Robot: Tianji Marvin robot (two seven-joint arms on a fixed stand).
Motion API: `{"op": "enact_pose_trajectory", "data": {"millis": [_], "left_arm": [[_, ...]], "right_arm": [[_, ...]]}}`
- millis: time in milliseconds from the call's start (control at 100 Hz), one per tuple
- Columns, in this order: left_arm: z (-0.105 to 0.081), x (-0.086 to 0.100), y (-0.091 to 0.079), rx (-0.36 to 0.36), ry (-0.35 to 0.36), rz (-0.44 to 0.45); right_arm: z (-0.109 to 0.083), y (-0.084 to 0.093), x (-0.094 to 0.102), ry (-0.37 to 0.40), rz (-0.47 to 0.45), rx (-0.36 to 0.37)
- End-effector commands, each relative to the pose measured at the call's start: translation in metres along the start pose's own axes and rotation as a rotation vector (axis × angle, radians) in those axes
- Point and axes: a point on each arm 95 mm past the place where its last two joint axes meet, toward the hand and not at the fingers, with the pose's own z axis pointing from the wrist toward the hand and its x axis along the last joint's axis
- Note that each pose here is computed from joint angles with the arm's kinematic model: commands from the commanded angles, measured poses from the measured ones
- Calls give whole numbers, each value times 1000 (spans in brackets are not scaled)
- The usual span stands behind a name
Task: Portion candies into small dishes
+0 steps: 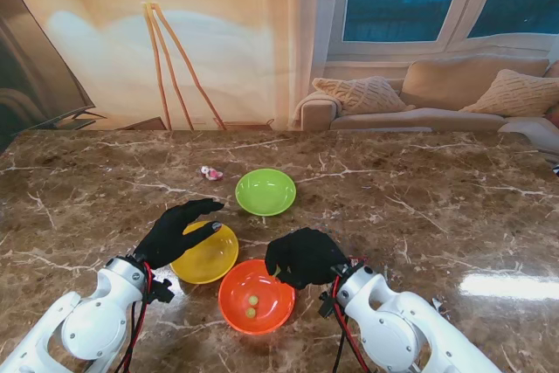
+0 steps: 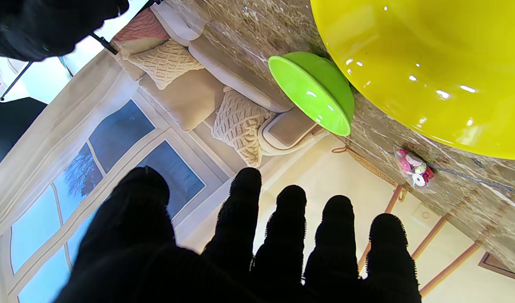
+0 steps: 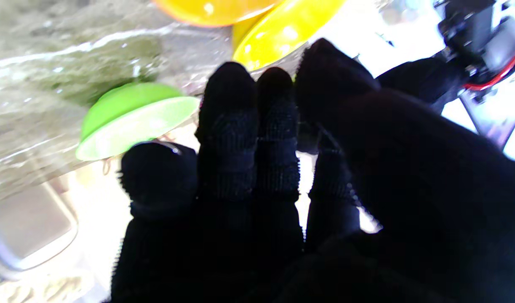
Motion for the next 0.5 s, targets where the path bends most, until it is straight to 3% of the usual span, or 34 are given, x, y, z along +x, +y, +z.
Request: {"op": "enact_pose_trajectory", "data": {"millis": [0,200,490], "left_arm": [[-2,-1,4,-4,-5,-4],[-2,-1,3,-3,-6,-3],[-3,-2,2,2,-7,-1]], "right_arm": [[-4,-15,7,13,13,46],[-2,-26,12,55,6,84],[-1,-27,11,87,-32,141]]}}
